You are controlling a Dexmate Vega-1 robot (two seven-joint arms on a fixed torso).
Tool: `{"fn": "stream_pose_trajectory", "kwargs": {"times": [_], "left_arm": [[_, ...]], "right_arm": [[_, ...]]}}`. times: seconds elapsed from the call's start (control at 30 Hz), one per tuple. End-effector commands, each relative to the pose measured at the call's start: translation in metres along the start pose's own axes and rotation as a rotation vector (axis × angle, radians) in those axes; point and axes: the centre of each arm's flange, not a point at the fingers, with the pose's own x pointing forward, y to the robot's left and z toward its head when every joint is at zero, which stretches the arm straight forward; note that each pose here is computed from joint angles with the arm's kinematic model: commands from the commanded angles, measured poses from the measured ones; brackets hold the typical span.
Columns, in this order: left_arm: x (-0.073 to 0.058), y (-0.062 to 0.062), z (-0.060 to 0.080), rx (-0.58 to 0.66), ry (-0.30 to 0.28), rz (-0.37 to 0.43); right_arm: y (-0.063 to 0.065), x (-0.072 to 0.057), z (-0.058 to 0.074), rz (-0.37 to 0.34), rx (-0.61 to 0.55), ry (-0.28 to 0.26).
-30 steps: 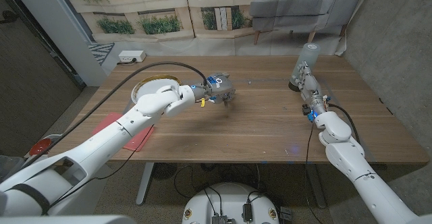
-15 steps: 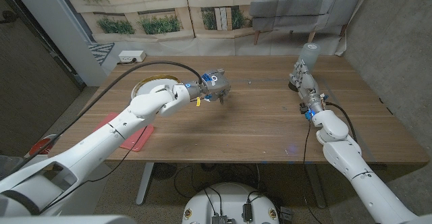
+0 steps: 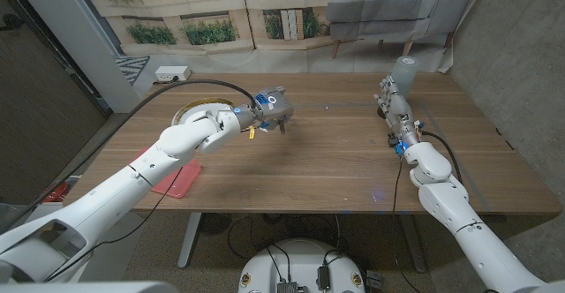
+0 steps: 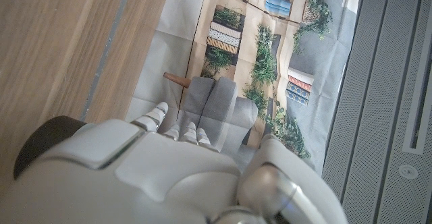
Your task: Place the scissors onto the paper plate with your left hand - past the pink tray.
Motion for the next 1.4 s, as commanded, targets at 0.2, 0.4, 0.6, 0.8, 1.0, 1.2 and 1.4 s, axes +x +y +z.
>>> {"fn": "stream_pose_trajectory", "kwargs": {"times": [0.2, 0.4, 0.6, 0.8, 1.0, 1.2, 1.4], "left_arm": [[-0.018, -0.005, -0.024, 0.027, 0.069, -0.026], [-0.022, -0.010, -0.034, 0.029, 0.097, -0.040], [-0.024, -0.013, -0.043, 0.032, 0.114, -0.048], [-0.025, -0.018, -0.048, 0.037, 0.126, -0.062], [-0.027, -0.021, -0.055, 0.041, 0.141, -0.072], [-0.029, -0.022, -0.061, 0.047, 0.160, -0.079], [-0.033, -0.024, -0.067, 0.048, 0.176, -0.093]], "right_arm": [[0.008, 0.007, 0.004, 0.003, -0.006, -0.007], [0.010, 0.011, 0.003, 0.005, -0.006, -0.006], [0.011, 0.015, 0.002, 0.008, -0.009, -0.008], [0.012, 0.018, 0.002, 0.005, -0.007, -0.006], [0.012, 0.020, 0.001, 0.001, -0.006, -0.009], [0.013, 0.022, 0.001, 0.000, -0.005, -0.010], [0.013, 0.024, 0.001, 0.000, -0.006, -0.011]]}}
